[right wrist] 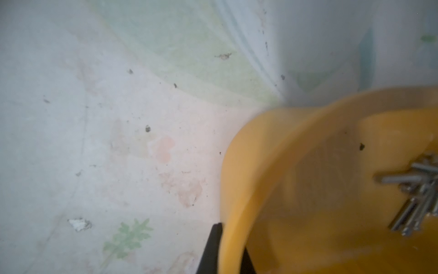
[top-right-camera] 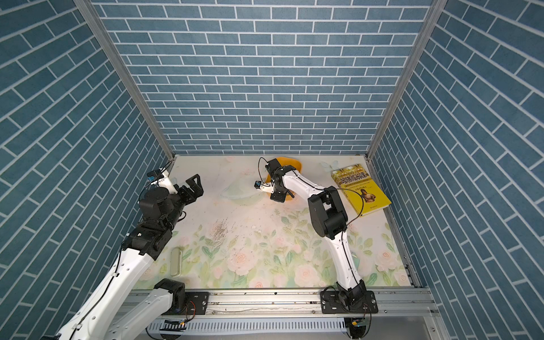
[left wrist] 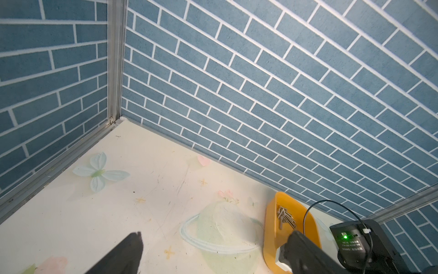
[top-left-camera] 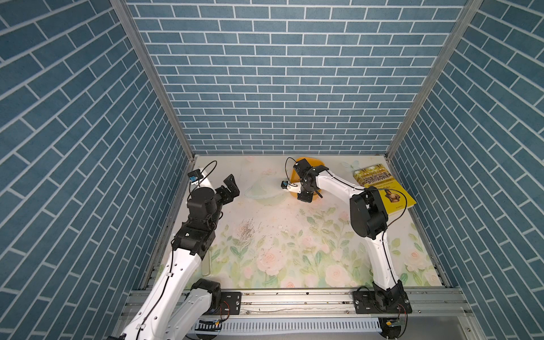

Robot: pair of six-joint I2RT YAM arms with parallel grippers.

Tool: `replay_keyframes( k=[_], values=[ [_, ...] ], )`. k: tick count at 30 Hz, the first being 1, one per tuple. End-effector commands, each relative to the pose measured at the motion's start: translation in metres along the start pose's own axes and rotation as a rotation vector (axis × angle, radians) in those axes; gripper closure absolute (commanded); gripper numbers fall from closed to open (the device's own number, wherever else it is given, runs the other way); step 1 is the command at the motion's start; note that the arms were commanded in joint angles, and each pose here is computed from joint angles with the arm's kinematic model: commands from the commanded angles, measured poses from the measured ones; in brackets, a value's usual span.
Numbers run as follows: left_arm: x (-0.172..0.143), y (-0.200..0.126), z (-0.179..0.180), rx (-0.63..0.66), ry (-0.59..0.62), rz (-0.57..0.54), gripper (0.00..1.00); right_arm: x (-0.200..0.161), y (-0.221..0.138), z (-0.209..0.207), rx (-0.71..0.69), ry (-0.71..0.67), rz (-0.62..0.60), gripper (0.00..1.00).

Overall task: Take out the screws from the storage box
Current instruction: Pick up the storage box at the center of the board.

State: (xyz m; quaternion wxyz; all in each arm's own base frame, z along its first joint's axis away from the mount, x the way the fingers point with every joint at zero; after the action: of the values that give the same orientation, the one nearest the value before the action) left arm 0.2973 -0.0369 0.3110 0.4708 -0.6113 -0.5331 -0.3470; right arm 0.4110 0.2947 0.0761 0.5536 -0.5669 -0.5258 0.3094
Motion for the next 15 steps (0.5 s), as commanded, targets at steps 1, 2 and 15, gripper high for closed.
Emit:
replay_keyframes(
  k=[1,2,15],
  values=[
    [0.009,-0.003,0.000,0.013,-0.005,-0.015,0.00,-0.001,0.004,0.003,0.031,0.001,0.012,0.97],
    [0.009,-0.003,0.000,0.018,-0.004,-0.015,0.00,0.000,0.002,0.003,0.030,0.001,0.007,0.99],
    [0.010,-0.005,0.000,0.019,-0.006,-0.021,0.00,0.009,-0.019,0.010,0.072,0.003,-0.045,1.00]
  ],
)
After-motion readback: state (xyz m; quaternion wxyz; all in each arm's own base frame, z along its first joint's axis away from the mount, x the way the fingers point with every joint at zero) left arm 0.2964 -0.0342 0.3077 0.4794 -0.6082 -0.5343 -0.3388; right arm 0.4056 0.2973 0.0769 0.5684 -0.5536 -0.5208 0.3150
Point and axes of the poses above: each gripper's point midway between its finger pads, its own y axis out along the fingers, its own z axis along the line the jaws close on, x = y × z, the point moved 3 cm from there along -y, back along the fingers, and after that the axes turned 8 degrees about y, right-handed, at the moved point
